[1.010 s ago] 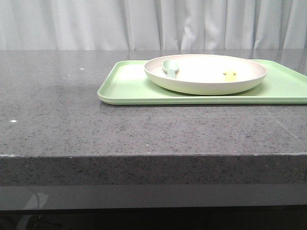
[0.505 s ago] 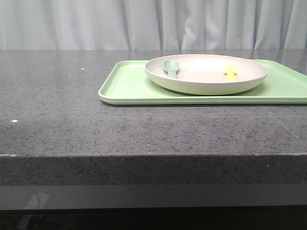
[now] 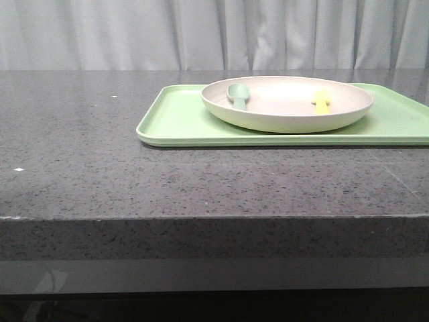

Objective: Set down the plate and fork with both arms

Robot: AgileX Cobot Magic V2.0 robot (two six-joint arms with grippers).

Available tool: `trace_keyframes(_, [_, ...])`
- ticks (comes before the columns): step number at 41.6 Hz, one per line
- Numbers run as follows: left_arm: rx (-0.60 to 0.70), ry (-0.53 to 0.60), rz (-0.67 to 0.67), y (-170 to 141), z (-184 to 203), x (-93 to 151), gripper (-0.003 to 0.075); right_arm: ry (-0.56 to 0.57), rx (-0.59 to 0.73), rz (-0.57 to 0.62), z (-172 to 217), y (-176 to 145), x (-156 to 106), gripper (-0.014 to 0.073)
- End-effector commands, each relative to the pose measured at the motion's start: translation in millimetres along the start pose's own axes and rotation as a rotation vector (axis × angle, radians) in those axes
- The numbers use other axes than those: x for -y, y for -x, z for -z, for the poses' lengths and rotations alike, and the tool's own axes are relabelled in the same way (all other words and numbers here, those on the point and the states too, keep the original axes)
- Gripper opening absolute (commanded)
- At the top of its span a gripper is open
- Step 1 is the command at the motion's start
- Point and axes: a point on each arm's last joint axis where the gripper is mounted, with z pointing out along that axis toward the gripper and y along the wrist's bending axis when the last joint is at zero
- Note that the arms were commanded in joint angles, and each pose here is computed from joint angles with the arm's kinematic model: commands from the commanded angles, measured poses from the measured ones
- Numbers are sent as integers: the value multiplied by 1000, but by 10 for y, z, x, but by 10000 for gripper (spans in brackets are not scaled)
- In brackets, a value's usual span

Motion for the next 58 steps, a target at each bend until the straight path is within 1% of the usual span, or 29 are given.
trace_keyframes(1, [92,9,13,135,38,-10,312,34,28,27,-99,292,-14,321])
trace_keyframes(3, [87,9,13,135,25,-12,312,42,8,30,-189,382,-2,307])
trace_keyframes(10, [74,8,16,135,-13,-19,312,55,-43,19,-513,672,74,306])
trace_keyframes(14, [72,9,16,136,-24,-21,312,63,-71,11,-695,780,114,306])
trace_keyframes(17, [62,8,18,136,-54,-27,312,77,-124,9,-839,848,140,306])
trace_keyframes(19, [62,8,18,136,-54,-27,312,87,-167,-16,-944,894,159,306])
trace_keyframes(22, [53,7,20,135,-80,-32,312,86,-246,-98,-1119,954,201,294])
trace_keyframes(23, [50,7,20,135,-88,-33,312,77,-271,-107,-1155,975,218,290])
trace_keyframes(25, [43,7,22,134,-109,-37,312,55,-326,-146,-1280,985,263,287])
trace_keyframes(30, [35,7,23,135,-137,-42,312,-48,-424,-223,-1539,1032,400,287])
trace_keyframes(33, [31,7,24,135,-154,-46,312,-76,-440,-237,-1634,1068,445,287])
trace_keyframes(39, [11,3,26,124,-179,-47,312,-39,-436,-263,-1768,1112,438,288])
trace_keyframes(46, [34,8,25,150,-164,-50,312,-42,-452,-259,-1911,1105,475,288])
trace_keyframes(49, [54,11,22,158,-124,-45,312,-69,-472,-287,-1990,1120,511,288])
trace_keyframes(56, [111,17,20,169,16,-23,312,-176,-537,-340,-2145,1169,629,288])
trace_keyframes(58, [122,19,17,169,47,-18,312,-186,-548,-359,-2186,1178,642,288])
